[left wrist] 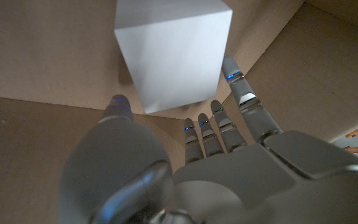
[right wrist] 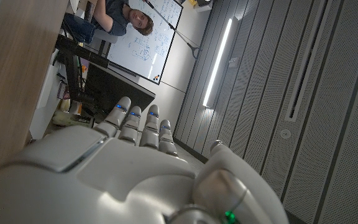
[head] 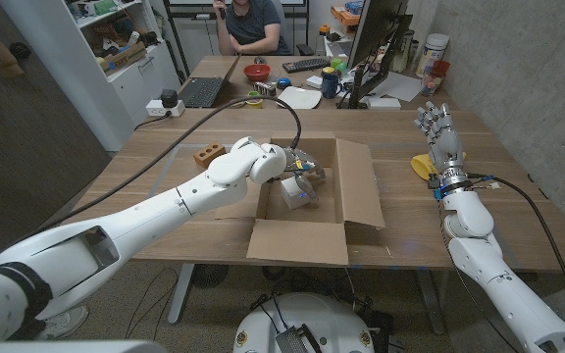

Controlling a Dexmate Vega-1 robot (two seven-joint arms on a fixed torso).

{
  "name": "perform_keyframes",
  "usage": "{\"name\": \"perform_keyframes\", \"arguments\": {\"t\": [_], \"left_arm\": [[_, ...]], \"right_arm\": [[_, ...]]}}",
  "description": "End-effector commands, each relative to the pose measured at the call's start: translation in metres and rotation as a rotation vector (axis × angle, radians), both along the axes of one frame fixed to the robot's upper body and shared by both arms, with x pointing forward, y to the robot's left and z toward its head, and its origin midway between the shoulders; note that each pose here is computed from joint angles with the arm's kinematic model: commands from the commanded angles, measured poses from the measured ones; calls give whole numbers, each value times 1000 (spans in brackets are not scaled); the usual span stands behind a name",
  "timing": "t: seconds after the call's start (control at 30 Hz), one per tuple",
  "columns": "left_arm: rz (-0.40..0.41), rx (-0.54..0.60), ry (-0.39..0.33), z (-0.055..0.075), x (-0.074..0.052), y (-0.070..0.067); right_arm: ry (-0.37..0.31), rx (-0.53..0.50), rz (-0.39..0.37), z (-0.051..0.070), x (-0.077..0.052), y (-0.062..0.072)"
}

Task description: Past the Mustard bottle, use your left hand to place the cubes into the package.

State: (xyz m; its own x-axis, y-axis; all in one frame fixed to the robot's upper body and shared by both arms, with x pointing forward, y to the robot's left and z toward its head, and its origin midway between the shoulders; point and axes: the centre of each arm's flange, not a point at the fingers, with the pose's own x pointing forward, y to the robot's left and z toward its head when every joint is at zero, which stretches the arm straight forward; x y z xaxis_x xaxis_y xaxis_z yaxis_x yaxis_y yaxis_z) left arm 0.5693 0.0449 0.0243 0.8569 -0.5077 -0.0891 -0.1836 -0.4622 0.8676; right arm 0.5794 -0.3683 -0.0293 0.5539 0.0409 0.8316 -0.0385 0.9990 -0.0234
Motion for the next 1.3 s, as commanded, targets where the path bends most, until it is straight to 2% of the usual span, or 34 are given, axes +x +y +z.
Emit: {"name": "perform_keyframes", "arguments": {"t": [0.03,0.6,0.83,1.3], "left_arm": [[0,-3,-22,6,-7,0],[-7,-32,-52,14,-19,3],[1,-37,-107,22,-27,4],[-2,-64,-126,31,-39,7]], "right_arm": [[0,-1,0,0,-1,-1],[-3,5,0,-2,-4,-1],[-3,0,0,-2,-5,0],[0,1,1,-2,-7,1]]}}
